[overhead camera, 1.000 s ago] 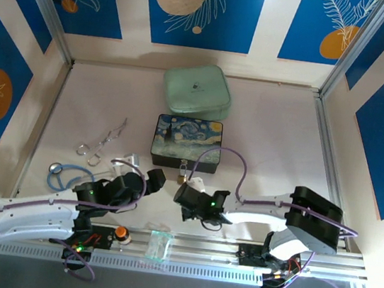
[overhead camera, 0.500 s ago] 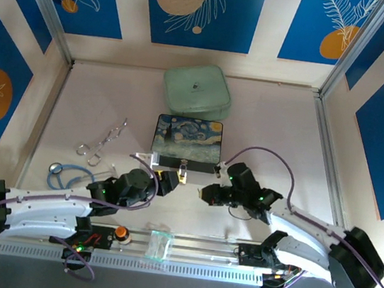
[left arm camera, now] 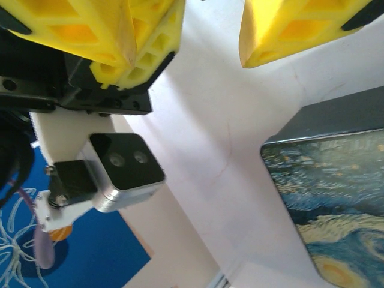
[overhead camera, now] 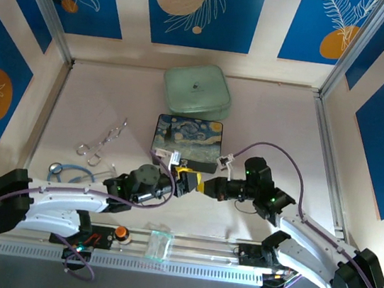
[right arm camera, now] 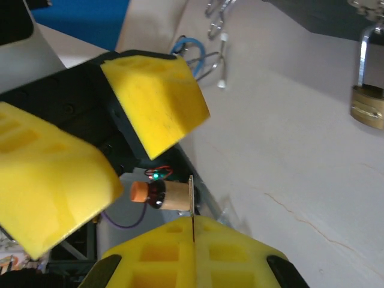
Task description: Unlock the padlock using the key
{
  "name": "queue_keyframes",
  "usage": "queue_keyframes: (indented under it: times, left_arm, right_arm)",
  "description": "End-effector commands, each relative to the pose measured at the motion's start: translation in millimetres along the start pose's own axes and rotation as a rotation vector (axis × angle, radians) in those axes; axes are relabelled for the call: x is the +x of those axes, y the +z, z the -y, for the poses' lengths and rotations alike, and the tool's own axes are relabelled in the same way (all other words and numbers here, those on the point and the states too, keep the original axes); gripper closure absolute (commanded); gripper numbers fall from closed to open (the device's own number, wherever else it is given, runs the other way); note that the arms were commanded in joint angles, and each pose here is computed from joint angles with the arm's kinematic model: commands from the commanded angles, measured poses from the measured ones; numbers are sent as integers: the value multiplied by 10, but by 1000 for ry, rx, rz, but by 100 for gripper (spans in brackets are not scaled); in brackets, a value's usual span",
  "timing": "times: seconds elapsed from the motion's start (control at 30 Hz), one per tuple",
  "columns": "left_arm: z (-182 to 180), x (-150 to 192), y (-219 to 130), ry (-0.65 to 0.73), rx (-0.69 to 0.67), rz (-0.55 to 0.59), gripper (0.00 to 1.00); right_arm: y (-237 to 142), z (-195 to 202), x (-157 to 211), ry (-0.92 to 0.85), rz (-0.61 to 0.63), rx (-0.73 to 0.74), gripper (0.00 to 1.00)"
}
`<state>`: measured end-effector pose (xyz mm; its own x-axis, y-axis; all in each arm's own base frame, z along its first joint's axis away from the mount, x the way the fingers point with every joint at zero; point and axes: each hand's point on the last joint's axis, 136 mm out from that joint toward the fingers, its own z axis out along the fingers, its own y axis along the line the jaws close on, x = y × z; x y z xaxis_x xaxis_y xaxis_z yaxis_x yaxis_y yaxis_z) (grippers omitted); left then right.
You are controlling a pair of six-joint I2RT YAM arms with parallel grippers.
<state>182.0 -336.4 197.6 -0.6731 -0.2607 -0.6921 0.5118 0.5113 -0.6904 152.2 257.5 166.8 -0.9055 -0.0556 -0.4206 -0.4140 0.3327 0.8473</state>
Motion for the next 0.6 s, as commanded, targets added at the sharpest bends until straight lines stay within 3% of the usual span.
queue_keyframes:
  times: [0.0,0.17,0.23,0.3,0.57]
  left_arm:
    - [233,-114,-15,-20,89,38,54]
    - [270,-53,-4,-21,127,21,56]
    - [235,-41,-2,-40,120,25,68]
    - [235,-47,-14,-58,134,39,75]
    - [112,-34,-39,-99,95,55,79]
  right_arm:
    - [-41,-193,-15,-11,0,-92,100]
    - [-74,-275,-96,-31,23,-118,100]
    - [-81,-294,-118,-37,27,-118,100]
    - [-86,-293,-133,-37,31,-114,100]
    - [-117,-277,-195,-11,75,-149,100]
